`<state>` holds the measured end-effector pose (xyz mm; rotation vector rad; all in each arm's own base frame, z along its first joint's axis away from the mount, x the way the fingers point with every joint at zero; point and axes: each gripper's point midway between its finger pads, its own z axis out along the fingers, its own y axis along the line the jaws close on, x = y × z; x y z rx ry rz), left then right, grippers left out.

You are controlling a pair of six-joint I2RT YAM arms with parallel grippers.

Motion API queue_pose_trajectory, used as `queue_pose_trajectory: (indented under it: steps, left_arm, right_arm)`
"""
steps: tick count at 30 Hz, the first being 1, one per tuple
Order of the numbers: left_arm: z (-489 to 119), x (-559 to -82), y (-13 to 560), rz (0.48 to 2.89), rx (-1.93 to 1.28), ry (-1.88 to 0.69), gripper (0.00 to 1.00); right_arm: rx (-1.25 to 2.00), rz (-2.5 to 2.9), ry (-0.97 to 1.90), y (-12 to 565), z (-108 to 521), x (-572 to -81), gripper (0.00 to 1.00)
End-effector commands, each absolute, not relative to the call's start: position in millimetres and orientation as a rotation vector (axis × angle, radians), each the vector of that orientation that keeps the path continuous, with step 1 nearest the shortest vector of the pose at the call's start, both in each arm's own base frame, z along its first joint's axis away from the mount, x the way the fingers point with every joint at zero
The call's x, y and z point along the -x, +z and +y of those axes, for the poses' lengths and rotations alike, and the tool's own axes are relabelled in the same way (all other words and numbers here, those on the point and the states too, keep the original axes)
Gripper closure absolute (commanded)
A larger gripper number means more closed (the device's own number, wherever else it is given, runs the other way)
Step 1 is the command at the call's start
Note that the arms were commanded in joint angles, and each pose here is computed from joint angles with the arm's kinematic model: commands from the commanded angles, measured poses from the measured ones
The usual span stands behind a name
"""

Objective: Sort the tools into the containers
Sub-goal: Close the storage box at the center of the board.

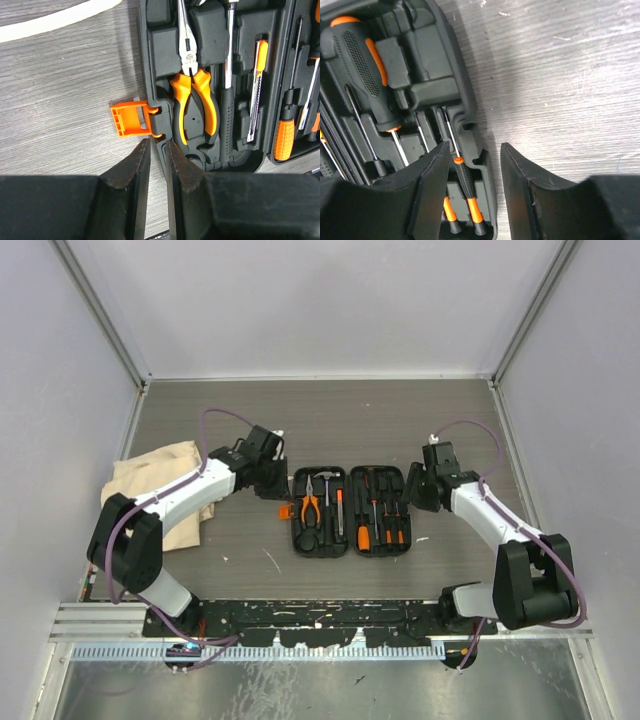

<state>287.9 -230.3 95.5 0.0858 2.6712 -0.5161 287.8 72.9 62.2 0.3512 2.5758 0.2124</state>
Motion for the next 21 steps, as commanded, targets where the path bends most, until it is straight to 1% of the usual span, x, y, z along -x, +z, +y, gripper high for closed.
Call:
queue_pose_trajectory:
  steps: [1,4,10,13,17,21]
  left_arm:
    - [-234.8,-292.4,97.6,2.644,-0.108,-0.552,0.8]
    - [-239.4,-292.5,91.2,2.661,-0.11,-0.573,0.81]
    - [-245.6,-293.4,82.7,2.678,-0.116,-0.601,0.82]
    - [-245.7,-292.9,75.9,2.695,-0.117,-0.595,0.83]
    - [-246.4,-290.2,66.2,2.716,-0.121,-0.601,0.84]
    - [-247.1,-288.2,58.6,2.734,-0.121,-0.604,0.85]
  right_arm:
    - [-0.358,2.495,0.369,75.6,75.2,-294.9,0.48]
    - [-0.392,2.485,0.438,69.8,70.2,-293.6,0.43]
    - [-0.418,2.481,0.627,56.5,77.1,-290.4,0.41]
    - [-0.404,2.465,0.71,54.7,84.4,-290.9,0.41]
    - [-0.411,2.457,0.766,48.8,87.0,-292.9,0.45]
    - [-0.409,2.438,0.851,45.8,92.7,-295.2,0.47]
